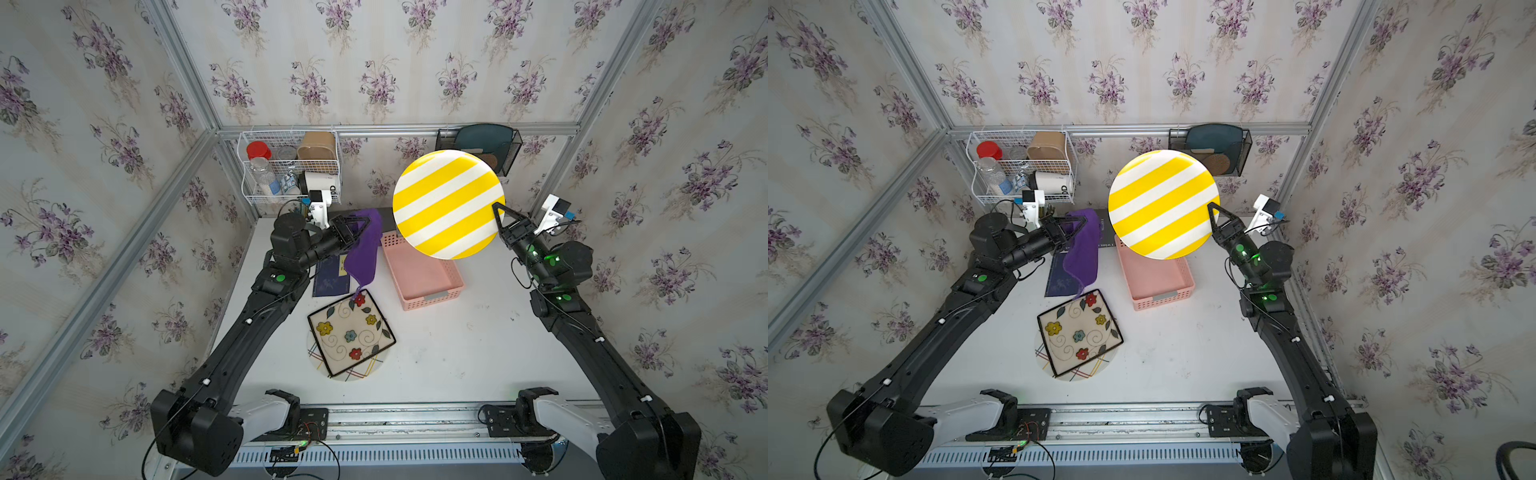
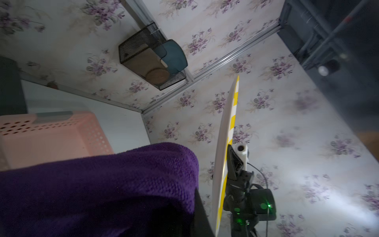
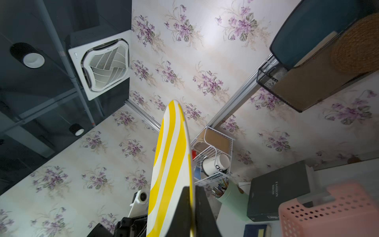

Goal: Wipe the wet plate dry
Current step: Wipe the plate with towel.

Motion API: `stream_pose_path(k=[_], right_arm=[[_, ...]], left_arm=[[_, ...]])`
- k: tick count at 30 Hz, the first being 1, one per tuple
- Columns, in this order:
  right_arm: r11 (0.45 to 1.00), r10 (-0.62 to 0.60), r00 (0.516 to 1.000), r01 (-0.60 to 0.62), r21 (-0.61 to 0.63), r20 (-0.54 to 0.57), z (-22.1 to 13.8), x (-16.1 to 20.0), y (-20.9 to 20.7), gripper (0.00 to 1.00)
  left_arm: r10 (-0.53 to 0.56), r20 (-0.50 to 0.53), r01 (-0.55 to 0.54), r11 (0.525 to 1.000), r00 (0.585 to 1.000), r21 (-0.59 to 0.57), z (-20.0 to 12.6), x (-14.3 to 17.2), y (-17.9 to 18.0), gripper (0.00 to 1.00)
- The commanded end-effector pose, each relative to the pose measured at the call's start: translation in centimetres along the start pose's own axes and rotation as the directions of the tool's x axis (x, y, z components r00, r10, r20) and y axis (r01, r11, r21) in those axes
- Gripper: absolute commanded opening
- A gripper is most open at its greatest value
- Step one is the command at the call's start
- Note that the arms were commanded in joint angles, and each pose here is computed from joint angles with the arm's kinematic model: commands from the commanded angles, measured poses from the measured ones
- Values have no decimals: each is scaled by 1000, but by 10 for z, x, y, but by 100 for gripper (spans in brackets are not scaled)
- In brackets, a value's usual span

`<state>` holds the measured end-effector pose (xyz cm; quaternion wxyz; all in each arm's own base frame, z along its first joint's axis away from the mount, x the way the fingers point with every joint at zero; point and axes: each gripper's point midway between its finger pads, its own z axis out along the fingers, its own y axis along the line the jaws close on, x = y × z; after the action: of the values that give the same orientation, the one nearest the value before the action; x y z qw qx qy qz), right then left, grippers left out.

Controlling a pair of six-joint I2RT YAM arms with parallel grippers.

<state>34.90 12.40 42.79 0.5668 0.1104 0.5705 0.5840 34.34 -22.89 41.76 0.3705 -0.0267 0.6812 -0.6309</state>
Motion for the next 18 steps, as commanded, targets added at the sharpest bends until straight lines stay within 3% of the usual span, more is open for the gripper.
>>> stream_pose_path(k=[1, 9, 14, 18], right_arm=[[979, 42, 999, -41, -199, 0, -1, -5, 46, 0], [974, 67, 995, -82, -212, -76, 7, 25, 42, 0], [959, 103, 987, -132, -251, -123, 24, 50, 50, 0], [941, 118, 990, -134, -311, -72, 44, 31, 64, 0]], left_arm=[[-28, -44, 41, 944, 999, 326, -1, -10, -70, 0], [-128, -61, 140, 827, 990, 545, 15, -24, -101, 0], [-142, -114, 182, 756, 983, 629, 29, -5, -131, 0], [-126, -188, 222, 688, 974, 691, 41, 25, -164, 0]])
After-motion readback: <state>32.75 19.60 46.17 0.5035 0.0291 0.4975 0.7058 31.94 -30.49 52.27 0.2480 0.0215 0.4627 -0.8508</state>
